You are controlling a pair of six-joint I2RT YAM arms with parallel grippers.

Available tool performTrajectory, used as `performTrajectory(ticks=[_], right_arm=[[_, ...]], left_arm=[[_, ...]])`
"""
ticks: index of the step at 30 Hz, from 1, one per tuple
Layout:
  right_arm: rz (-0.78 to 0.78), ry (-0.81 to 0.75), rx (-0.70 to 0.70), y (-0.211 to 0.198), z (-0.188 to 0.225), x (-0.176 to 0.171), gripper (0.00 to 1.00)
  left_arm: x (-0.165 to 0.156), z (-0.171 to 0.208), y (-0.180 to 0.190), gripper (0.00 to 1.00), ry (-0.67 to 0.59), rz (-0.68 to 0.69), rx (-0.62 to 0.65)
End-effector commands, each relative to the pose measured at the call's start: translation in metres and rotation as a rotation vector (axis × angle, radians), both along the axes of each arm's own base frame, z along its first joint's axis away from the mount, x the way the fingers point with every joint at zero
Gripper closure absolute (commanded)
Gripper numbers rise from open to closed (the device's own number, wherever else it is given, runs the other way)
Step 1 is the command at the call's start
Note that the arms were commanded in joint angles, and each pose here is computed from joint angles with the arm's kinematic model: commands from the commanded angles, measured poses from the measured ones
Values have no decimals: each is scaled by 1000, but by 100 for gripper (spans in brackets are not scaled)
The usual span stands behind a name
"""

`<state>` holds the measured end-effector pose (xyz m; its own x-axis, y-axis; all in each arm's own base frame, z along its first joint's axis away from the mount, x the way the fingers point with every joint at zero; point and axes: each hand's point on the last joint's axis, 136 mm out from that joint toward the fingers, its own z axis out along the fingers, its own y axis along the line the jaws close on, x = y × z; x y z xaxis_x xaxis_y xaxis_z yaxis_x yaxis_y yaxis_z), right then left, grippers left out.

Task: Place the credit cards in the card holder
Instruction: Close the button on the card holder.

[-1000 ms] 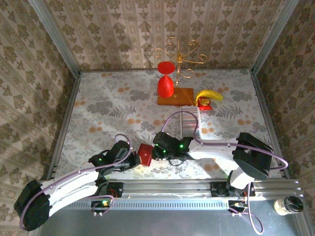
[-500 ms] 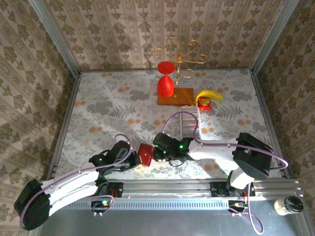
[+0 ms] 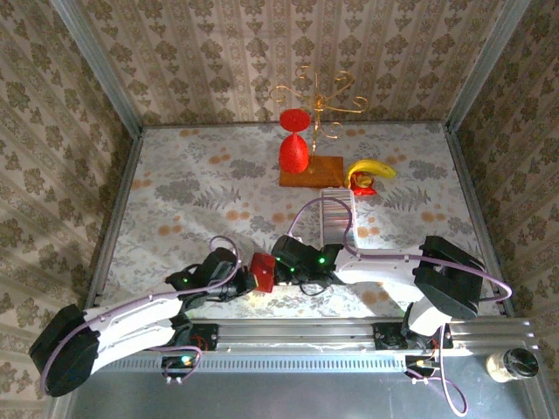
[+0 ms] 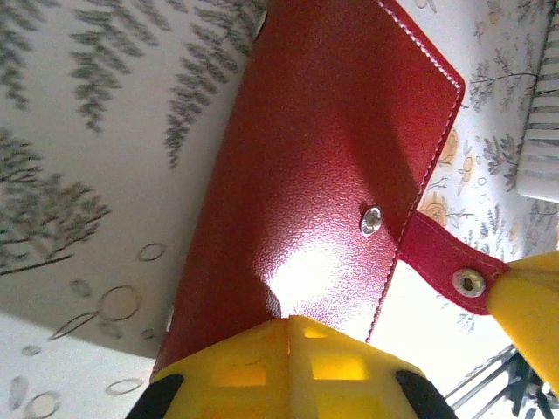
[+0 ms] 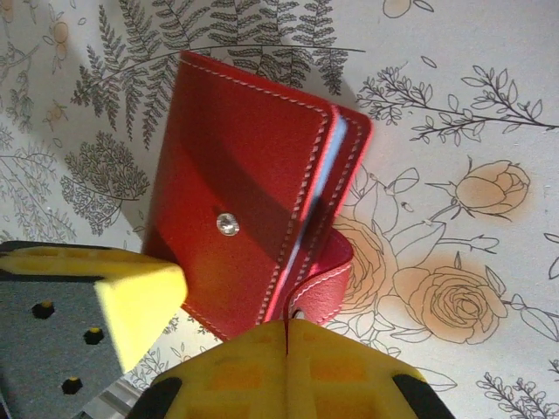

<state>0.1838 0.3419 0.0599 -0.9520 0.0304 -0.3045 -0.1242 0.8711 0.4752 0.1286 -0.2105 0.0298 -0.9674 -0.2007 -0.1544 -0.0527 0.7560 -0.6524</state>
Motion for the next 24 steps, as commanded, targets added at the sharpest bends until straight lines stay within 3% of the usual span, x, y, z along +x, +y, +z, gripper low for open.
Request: performTrajectory(ticks=[1,24], right_arm=[[-20,-24,51,9,6,7,100],[-81,8,65,15,-18,23,100]], left_arm=[[-3,-3,-10,100,53,-9,-18],[-6,-11,-2,100,64,-4,26]])
